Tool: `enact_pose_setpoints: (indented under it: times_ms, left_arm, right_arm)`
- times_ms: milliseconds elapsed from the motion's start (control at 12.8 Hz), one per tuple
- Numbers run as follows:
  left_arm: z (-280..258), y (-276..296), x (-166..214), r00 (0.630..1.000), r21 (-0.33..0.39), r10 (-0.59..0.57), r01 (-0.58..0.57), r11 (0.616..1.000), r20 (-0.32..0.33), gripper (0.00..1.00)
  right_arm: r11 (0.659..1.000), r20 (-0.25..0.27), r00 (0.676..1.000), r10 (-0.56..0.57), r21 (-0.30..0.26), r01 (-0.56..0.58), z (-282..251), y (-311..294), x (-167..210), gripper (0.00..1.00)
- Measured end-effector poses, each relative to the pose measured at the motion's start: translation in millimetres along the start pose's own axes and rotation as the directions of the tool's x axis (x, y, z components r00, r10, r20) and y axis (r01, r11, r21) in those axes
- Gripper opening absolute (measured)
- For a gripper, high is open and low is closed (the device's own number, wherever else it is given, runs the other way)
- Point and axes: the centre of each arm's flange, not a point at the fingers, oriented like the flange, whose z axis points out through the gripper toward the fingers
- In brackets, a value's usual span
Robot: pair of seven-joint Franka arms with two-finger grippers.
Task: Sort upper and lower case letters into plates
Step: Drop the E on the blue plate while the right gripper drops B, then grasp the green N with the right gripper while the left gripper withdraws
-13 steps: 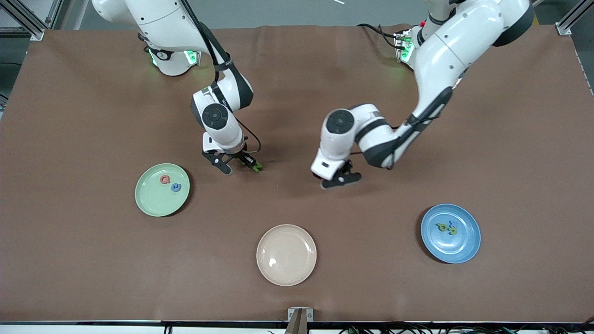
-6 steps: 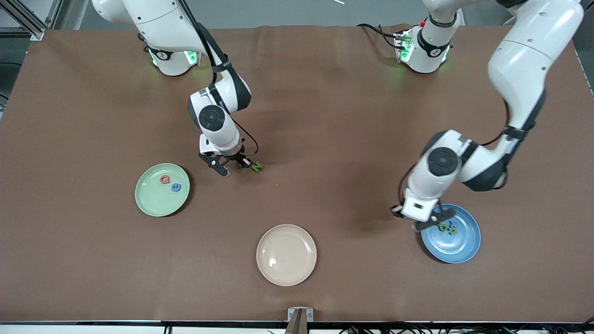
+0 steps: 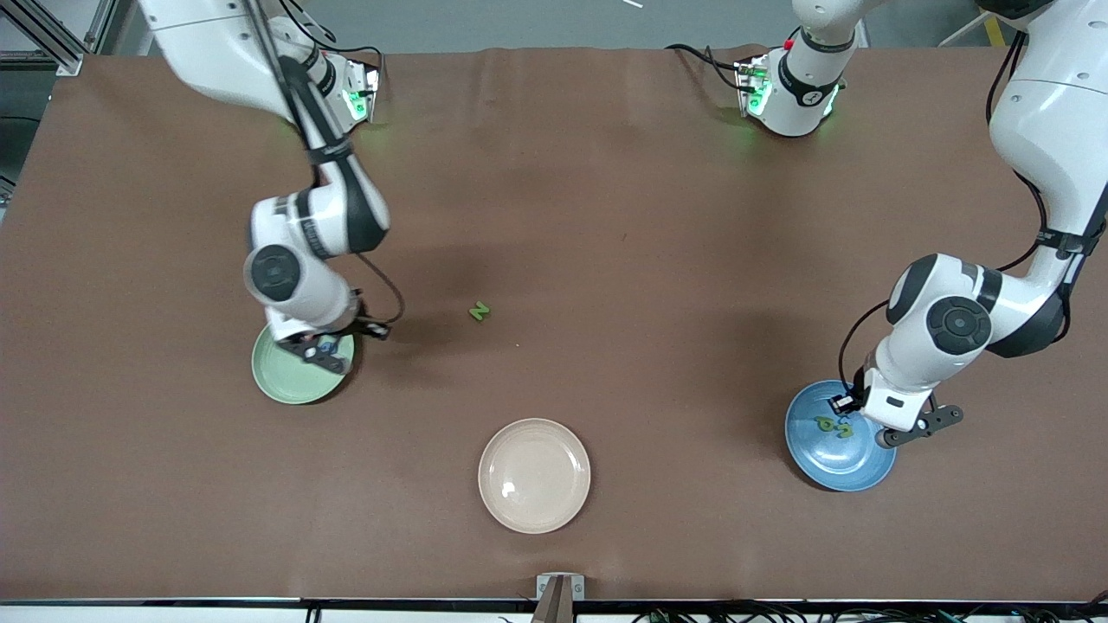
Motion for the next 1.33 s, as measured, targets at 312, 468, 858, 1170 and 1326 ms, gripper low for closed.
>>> enact_pose_setpoints:
  times_ms: [312,468,858,1170,1326]
  left_arm:
    - [-1,-17,7,1.0,-0.006,0.015,-0.015,1.0,-0.003,0.76]
    - [-22,-13,13,1.0,-0.027,0.013,-0.014,1.0,-0.027,0.99]
    - [-142,-57,32,0.996,-0.038,0.058,-0.061,0.997,-0.074,1.0]
    - [-213,-96,38,0.983,0.024,0.182,-0.183,0.983,0.017,1.0]
    - [-253,-93,35,0.973,0.037,0.223,-0.226,0.973,0.062,1.0]
  right_arm:
    - [0.993,0.003,0.993,-0.121,0.007,0.121,1,98,49,0.28]
    - [0.99,-0.008,0.99,-0.138,0.008,0.138,9,119,58,0.28]
    - [0.989,0.011,0.989,-0.148,-0.018,0.149,51,129,63,0.28]
    - [0.988,0.014,0.988,-0.152,-0.024,0.152,62,127,63,0.34]
    - [0.988,0.012,0.988,-0.155,-0.021,0.155,59,124,64,0.57]
